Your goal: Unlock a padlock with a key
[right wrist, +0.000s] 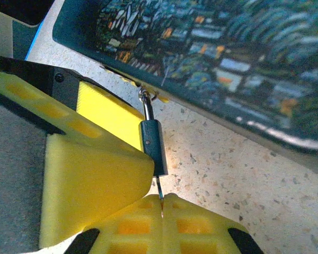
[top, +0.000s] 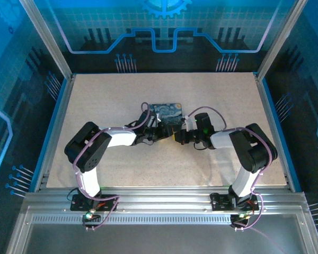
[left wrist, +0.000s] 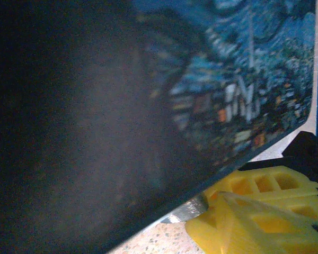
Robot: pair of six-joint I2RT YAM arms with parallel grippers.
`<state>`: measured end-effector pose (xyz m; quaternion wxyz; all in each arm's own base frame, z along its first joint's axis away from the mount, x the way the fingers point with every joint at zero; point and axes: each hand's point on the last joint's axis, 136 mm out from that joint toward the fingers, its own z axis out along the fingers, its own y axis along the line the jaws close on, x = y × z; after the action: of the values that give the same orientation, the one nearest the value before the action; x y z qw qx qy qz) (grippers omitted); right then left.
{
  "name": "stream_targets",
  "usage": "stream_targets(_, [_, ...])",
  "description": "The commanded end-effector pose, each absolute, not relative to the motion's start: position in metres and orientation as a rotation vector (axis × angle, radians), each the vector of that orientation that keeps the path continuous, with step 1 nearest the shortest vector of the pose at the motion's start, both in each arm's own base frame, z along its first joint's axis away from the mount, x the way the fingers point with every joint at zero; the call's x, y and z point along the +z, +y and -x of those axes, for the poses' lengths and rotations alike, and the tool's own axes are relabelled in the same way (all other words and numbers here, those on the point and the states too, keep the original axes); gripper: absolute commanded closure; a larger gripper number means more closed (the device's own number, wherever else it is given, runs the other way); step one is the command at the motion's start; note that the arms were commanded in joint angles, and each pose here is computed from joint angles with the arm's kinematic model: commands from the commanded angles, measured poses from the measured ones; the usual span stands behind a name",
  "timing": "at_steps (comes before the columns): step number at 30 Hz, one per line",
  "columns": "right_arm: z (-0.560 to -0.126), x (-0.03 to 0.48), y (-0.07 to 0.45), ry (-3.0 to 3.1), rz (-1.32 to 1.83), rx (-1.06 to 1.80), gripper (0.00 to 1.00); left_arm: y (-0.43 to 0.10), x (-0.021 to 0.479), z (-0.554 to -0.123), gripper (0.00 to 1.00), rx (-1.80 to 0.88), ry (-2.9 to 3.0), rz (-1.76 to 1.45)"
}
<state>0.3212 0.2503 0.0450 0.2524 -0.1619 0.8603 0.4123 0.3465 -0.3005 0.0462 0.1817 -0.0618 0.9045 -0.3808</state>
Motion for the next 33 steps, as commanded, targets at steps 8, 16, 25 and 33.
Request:
stream_targets(8, [-0.307,0.048,0.262,2.398,0.414,1.178,1.0,-0.284,0.077,-0.329,0.36,-1.29,2.403,0.263])
stream_targets(16, [-0.299,0.052,0.269,2.446,0.317,1.262,1.0,-0.272,0.078,-0.326,0.35,-1.387,2.281,0.412])
stream_targets(25, [-0.292,0.053,0.273,2.477,0.233,1.313,1.0,-0.276,0.062,-0.33,0.42,-1.472,2.256,0.508])
stream_targets(33, [-0.291,0.057,0.276,2.491,0.172,1.346,1.0,-0.277,0.05,-0.333,0.47,-1.489,2.253,0.56])
